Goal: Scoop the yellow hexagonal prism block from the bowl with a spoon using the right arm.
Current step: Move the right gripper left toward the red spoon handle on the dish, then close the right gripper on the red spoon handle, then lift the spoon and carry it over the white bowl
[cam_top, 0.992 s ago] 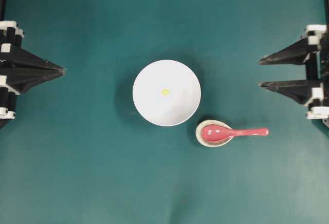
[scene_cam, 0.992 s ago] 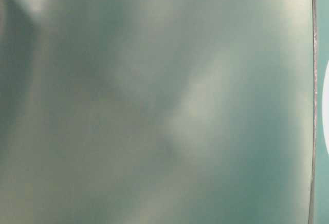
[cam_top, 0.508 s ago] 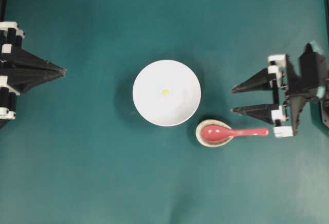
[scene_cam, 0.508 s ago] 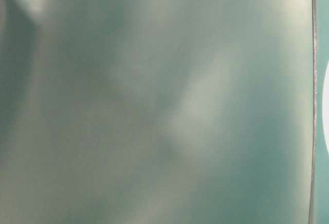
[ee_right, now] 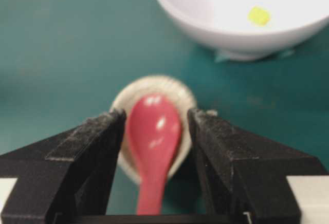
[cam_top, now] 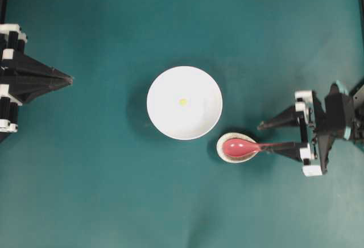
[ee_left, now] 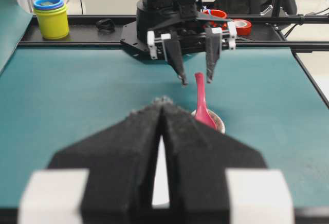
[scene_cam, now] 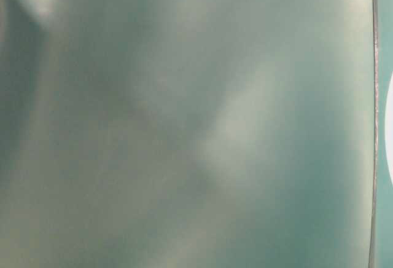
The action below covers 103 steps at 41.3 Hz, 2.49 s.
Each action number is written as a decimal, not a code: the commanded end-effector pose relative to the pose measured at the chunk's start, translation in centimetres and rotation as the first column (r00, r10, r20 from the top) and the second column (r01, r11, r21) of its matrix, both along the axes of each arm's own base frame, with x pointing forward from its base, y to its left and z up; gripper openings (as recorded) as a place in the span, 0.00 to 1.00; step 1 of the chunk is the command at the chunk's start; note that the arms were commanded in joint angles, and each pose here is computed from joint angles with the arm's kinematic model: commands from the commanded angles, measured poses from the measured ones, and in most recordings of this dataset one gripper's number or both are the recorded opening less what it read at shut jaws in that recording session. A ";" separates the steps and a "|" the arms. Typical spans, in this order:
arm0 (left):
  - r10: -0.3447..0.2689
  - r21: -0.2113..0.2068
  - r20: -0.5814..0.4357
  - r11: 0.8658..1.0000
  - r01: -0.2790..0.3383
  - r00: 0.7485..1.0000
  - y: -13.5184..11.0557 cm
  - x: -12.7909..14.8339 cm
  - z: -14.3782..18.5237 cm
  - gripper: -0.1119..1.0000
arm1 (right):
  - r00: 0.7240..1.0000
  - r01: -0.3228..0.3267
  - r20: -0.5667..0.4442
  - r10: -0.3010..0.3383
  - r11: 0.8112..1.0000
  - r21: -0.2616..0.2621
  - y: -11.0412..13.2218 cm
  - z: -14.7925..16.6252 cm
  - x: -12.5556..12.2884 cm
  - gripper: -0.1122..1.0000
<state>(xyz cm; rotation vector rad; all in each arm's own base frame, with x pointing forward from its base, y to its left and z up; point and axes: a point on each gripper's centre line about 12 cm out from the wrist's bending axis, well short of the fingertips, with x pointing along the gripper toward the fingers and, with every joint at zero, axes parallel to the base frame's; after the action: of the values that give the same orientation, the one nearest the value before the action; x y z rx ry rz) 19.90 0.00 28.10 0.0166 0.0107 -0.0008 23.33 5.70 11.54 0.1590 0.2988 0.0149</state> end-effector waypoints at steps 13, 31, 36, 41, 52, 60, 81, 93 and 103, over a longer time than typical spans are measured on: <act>0.001 0.000 0.008 1.000 -0.001 1.000 0.0 0.3 0.5 0.10 | 0.999 -0.023 -0.031 0.022 0.999 -0.034 1.6 -2.0 0.2 0.62; 0.001 -0.002 -0.003 1.000 -0.001 1.000 0.0 0.3 0.4 0.10 | 0.997 -0.009 -0.082 0.004 0.998 -0.055 1.2 -3.1 -0.3 0.62; 0.001 -0.002 -0.003 1.000 -0.001 1.000 0.0 0.3 0.4 0.10 | 0.994 -0.012 -0.105 0.006 0.998 -0.056 1.2 -3.4 -0.4 0.62; 0.001 -0.002 -0.003 1.000 -0.001 1.000 0.0 0.3 0.4 0.10 | 0.993 -0.013 -0.119 0.006 0.998 -0.056 1.2 -3.6 -0.5 0.62; 0.001 -0.002 -0.003 1.000 -0.001 1.000 0.0 0.3 0.4 0.10 | 0.993 -0.012 -0.120 0.005 0.998 -0.056 1.2 -3.6 -0.5 0.62; 0.001 -0.002 -0.003 1.000 -0.001 1.000 0.0 0.3 0.4 0.10 | 0.994 -0.011 -0.113 0.005 0.998 -0.056 1.2 -3.5 -0.4 0.61; 0.001 -0.003 -0.003 1.000 -0.001 1.000 0.0 0.3 0.4 0.10 | 0.994 -0.011 -0.110 0.005 0.998 -0.054 1.2 -3.4 -0.3 0.34; 0.001 -0.005 -0.003 1.000 -0.001 1.000 0.0 0.3 0.4 0.10 | 0.999 -0.015 -0.041 0.014 0.999 -0.029 1.3 -1.5 -0.2 0.33; 0.001 -0.003 0.000 1.000 -0.001 1.000 0.0 0.2 0.5 0.10 | 0.999 -0.021 0.035 0.022 1.000 -0.019 1.1 1.0 -0.2 0.33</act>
<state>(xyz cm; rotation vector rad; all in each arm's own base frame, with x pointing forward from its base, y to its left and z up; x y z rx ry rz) 19.89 0.01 27.85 0.0105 0.0276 -0.0007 22.87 6.89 11.38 0.1228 0.3079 0.0358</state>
